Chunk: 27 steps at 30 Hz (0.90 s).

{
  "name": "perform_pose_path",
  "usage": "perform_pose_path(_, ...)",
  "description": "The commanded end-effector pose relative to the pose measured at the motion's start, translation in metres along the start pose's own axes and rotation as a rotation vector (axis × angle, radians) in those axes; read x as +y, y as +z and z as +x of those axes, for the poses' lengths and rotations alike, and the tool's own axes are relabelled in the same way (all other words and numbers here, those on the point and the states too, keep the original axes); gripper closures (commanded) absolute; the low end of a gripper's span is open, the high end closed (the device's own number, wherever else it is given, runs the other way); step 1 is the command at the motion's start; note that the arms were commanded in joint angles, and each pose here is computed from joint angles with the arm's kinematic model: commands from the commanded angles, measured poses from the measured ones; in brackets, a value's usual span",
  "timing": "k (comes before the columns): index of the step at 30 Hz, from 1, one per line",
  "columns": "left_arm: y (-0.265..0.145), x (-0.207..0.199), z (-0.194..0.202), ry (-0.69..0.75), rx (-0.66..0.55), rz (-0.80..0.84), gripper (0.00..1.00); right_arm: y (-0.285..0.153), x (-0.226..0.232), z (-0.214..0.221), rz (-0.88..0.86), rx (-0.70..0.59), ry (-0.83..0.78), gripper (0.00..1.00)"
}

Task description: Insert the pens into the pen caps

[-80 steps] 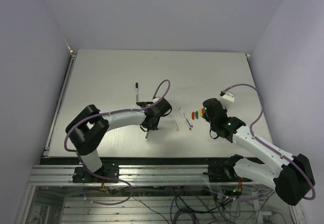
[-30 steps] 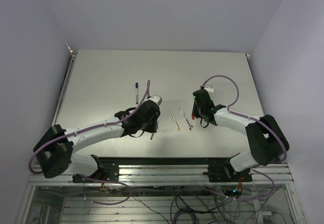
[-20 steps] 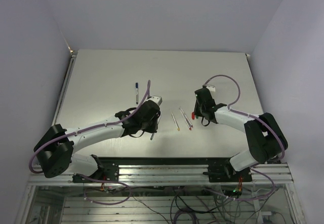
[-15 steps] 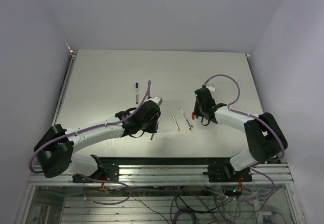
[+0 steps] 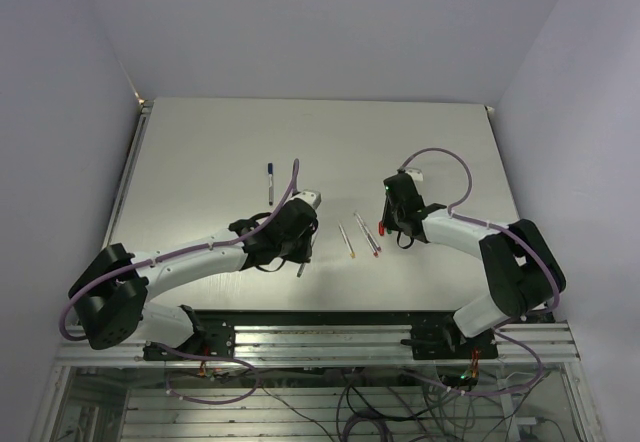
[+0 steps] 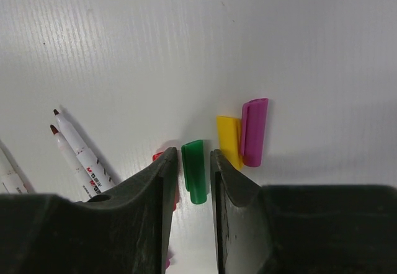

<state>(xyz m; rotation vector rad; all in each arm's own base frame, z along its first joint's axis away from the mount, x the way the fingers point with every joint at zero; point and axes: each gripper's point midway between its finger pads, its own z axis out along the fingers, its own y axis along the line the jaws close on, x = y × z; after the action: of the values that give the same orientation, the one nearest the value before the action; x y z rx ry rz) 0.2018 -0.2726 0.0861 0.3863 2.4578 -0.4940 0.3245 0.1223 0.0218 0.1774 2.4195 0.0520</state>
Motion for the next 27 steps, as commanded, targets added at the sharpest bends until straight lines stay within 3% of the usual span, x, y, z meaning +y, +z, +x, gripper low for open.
perform_pose_path(1,0.001,-0.009,-0.005,0.001,-0.007,0.032,0.93,0.005,0.001,-0.005,0.004,-0.012,0.010,0.72)
perform_pose_path(27,0.003,-0.010,-0.008,0.006,-0.011,0.023,0.93,0.007,-0.014,0.037,0.043,0.108,0.015,0.74)
